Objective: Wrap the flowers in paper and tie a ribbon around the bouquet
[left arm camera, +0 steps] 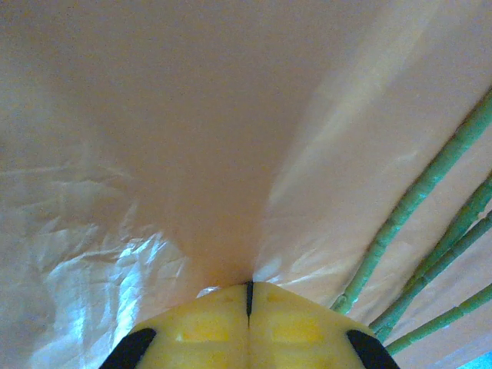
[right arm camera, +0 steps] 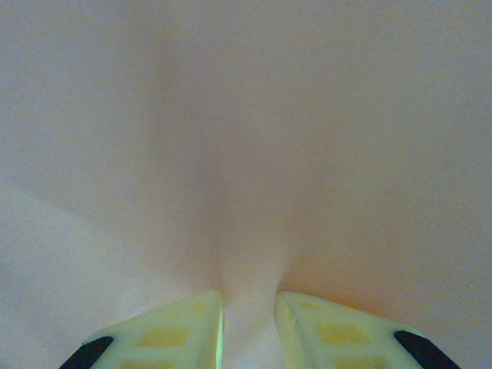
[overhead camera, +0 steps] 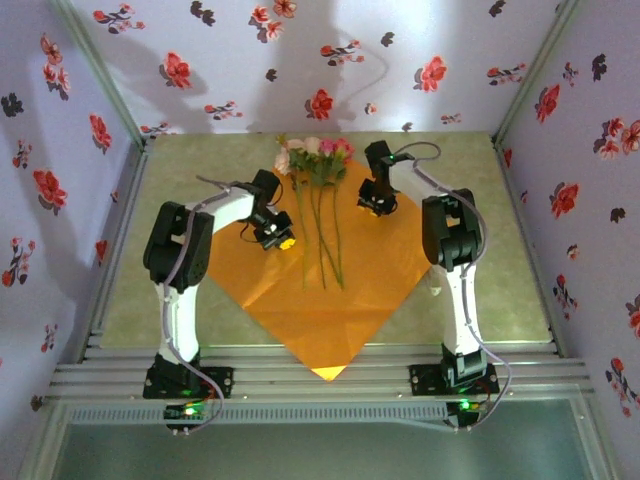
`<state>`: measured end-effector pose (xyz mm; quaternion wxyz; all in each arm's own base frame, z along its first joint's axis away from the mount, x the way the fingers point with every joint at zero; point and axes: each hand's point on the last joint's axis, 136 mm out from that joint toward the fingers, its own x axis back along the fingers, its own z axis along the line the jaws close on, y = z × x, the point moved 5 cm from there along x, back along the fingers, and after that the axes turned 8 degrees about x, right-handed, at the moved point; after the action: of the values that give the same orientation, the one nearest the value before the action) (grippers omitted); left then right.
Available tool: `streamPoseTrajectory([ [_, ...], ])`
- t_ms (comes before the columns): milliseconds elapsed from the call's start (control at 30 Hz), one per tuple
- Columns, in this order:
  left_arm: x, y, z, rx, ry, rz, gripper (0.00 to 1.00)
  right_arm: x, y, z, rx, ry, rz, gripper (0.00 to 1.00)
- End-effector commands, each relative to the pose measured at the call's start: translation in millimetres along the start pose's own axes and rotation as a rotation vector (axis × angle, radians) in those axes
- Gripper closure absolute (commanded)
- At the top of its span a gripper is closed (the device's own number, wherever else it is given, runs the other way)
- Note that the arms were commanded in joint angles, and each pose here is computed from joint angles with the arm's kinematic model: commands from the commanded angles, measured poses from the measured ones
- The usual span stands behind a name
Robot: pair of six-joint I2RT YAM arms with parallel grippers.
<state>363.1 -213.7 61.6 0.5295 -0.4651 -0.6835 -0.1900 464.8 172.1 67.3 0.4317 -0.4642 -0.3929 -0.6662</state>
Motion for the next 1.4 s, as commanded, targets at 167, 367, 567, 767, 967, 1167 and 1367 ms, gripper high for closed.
streamPoseTrajectory([
  [167,-20.7,46.3,24.0,0.041,0.107,-0.083,0.96,-35.5,16.6,-22.9,-0.065,-0.090,0.020,0.73],
  [367,-16.3,65.6,25.4,0.062,0.121,-0.098,0.95,-24.2,21.9,-11.7,-0.098,-0.051,-0.010,0.72],
  [567,10.6,72.3,3.1,0.027,0.068,-0.155,0.92,22.8,31.9,-0.5,-0.033,0.007,-0.146,0.63],
  [767,55.2,58.5,-27.7,-0.012,-0.045,-0.233,0.80,75.5,35.1,11.5,0.095,0.066,-0.257,0.54],
  [967,92.0,30.8,-33.1,-0.001,-0.134,-0.270,0.68,95.1,-9.1,25.5,0.128,0.120,-0.208,0.59],
  [1167,100.8,-0.6,24.0,0.067,-0.060,-0.190,0.67,68.0,-89.3,54.3,0.136,0.192,-0.093,0.62],
  [1367,111.9,-25.4,103.9,0.138,0.061,-0.155,0.52,41.8,-96.6,70.6,0.143,0.200,-0.048,0.62],
])
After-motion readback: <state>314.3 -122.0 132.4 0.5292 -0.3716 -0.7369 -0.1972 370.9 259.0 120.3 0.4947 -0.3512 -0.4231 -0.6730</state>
